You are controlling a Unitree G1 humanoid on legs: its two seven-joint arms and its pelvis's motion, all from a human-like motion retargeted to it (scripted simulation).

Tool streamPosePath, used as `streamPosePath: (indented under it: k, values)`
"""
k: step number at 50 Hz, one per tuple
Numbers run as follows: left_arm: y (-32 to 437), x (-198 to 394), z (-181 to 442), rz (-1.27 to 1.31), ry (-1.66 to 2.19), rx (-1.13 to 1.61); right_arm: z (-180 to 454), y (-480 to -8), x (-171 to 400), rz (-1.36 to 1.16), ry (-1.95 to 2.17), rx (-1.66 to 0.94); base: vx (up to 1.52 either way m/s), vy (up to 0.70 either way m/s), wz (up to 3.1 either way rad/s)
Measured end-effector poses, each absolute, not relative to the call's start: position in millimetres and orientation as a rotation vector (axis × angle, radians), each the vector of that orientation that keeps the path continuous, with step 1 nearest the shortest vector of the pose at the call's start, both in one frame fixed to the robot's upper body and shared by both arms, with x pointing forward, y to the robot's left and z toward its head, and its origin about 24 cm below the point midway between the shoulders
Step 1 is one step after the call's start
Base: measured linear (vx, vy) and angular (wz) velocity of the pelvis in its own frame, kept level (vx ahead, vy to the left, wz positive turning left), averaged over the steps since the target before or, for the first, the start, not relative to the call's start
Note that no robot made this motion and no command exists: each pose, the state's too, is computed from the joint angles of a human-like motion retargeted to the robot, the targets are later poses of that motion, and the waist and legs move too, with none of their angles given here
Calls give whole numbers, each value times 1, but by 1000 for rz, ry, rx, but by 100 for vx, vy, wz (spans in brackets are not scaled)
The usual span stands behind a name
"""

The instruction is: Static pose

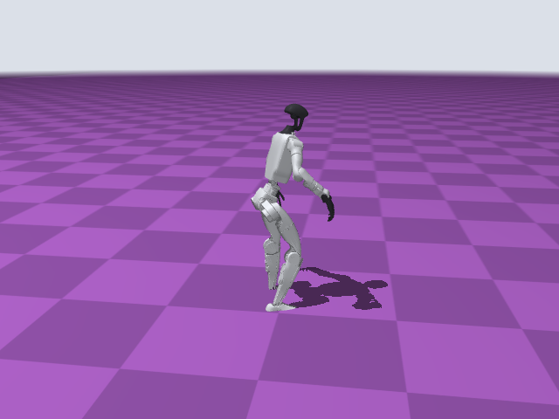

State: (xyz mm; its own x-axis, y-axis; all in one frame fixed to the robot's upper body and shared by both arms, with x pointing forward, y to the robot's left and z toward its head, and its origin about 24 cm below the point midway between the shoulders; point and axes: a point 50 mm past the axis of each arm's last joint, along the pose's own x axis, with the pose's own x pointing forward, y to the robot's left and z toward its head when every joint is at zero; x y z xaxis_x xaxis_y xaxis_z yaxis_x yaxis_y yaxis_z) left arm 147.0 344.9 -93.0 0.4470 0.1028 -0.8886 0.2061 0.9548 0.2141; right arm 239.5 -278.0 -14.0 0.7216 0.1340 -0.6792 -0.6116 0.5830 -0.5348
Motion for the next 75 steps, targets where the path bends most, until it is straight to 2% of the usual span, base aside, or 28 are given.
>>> streamPosePath:
  k: [5,10,17,20,26,36,45,50,58,67,75]
  values:
    - [330,186,-74,-222,968,460,-22,-275,232,613,710,-921,1,7,122]
    - [293,246,-31,-393,669,674,14,-265,254,659,536,-1097,-7,6,125]
    - [208,317,79,-442,8,839,93,-250,288,483,141,-1246,-11,3,46]
    - [167,327,132,-427,-281,820,123,-256,295,356,13,-1249,-10,0,-78]
    - [123,317,181,-407,-610,739,137,-276,292,157,-74,-1187,-2,0,0]
    - [126,302,178,-325,-677,715,119,-302,277,-73,-64,-1029,2,-1,14]
    - [141,286,173,-285,-672,714,109,-297,268,-109,-75,-906,6,0,11]
    - [140,278,172,-291,-676,692,118,-278,280,-37,-134,-882,4,1,14]
    - [127,270,192,-330,-763,659,187,-227,302,169,-407,-977,2,-1,22]
    - [91,247,241,-440,-1062,623,278,-154,278,384,-887,-1194,-4,0,21]
    - [83,232,258,-480,-1177,604,297,-130,256,478,-1059,-1277,-4,0,17]
